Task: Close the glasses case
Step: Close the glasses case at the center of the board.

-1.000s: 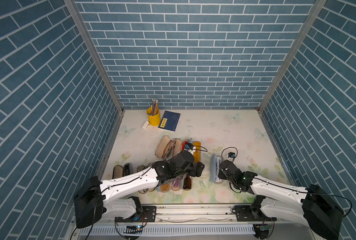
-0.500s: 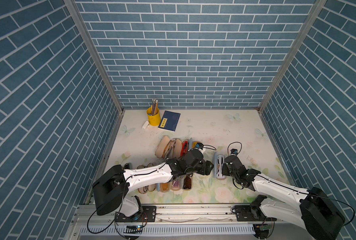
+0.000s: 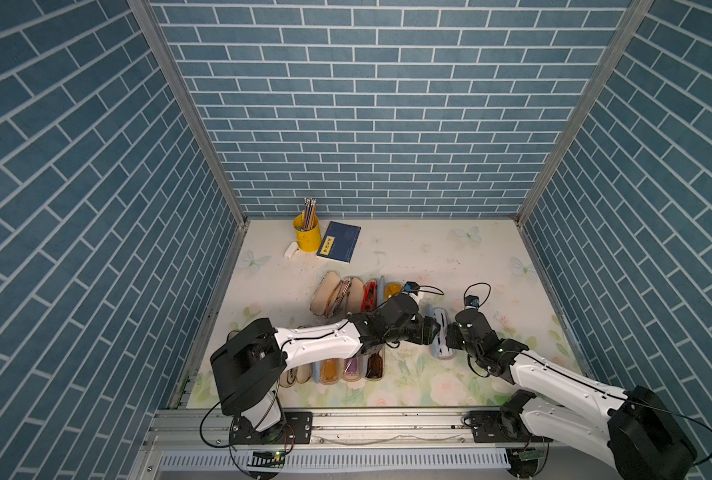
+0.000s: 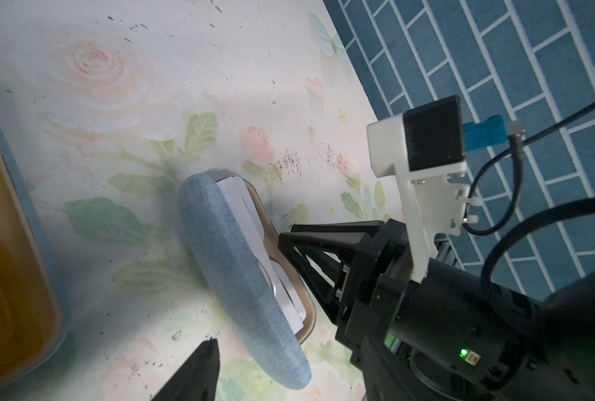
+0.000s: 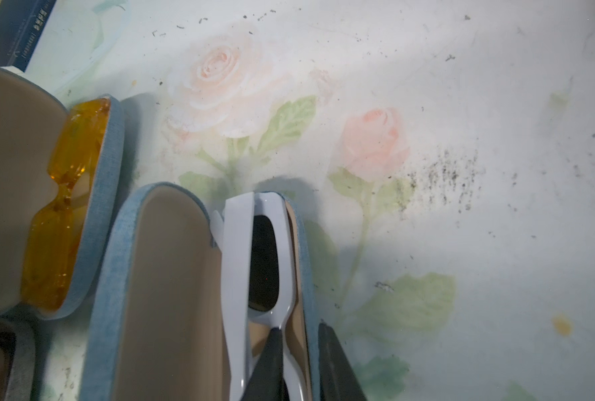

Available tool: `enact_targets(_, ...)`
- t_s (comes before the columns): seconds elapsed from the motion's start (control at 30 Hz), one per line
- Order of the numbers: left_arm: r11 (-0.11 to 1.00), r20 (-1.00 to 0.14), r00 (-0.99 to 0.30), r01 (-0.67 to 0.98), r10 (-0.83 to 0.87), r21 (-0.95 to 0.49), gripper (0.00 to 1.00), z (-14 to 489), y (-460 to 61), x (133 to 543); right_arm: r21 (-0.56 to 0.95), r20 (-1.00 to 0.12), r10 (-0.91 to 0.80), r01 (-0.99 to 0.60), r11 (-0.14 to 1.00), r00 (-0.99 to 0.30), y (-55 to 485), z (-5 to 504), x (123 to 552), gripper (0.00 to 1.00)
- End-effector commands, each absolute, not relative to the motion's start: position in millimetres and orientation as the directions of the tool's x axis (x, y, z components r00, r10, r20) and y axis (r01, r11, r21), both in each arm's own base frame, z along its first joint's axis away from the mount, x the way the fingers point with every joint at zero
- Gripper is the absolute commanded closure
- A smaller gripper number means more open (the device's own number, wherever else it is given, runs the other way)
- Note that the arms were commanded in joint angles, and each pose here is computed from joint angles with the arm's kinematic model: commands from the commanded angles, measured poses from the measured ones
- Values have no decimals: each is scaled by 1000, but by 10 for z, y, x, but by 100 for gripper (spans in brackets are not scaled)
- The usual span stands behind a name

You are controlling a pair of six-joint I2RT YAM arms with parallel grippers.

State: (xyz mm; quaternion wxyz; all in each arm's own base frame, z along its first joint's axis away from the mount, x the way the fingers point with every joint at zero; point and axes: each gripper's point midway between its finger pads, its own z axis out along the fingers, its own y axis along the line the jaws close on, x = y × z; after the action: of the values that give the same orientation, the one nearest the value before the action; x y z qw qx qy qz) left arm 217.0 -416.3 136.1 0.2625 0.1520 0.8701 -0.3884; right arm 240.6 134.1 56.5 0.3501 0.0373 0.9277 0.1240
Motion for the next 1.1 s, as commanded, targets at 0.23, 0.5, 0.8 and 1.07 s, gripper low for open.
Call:
enact_targets(0.23, 634, -565, -825, 447, 18, -632, 33, 1371, -4277, 2243, 285, -611, 128, -66, 956, -782, 1314, 531, 2339, 77)
enact_targets(0.5, 590, -510, -859, 389, -45, -707, 40, 1322, -4329, 2220, 354, -590, 152, -86, 931, -793, 1260, 530, 2403, 75)
enact_targets(0.8, 576, -490, -870, 372, -57, -728, 44, 1325, -4351, 2208, 453, -563, 197, -100, 886, -803, 1212, 490, 2422, 75)
enact_targets(1.07, 587, -494, -869, 384, -33, -713, 49, 1285, -4386, 2212, 501, -569, 206, -138, 854, -796, 1274, 512, 2412, 75)
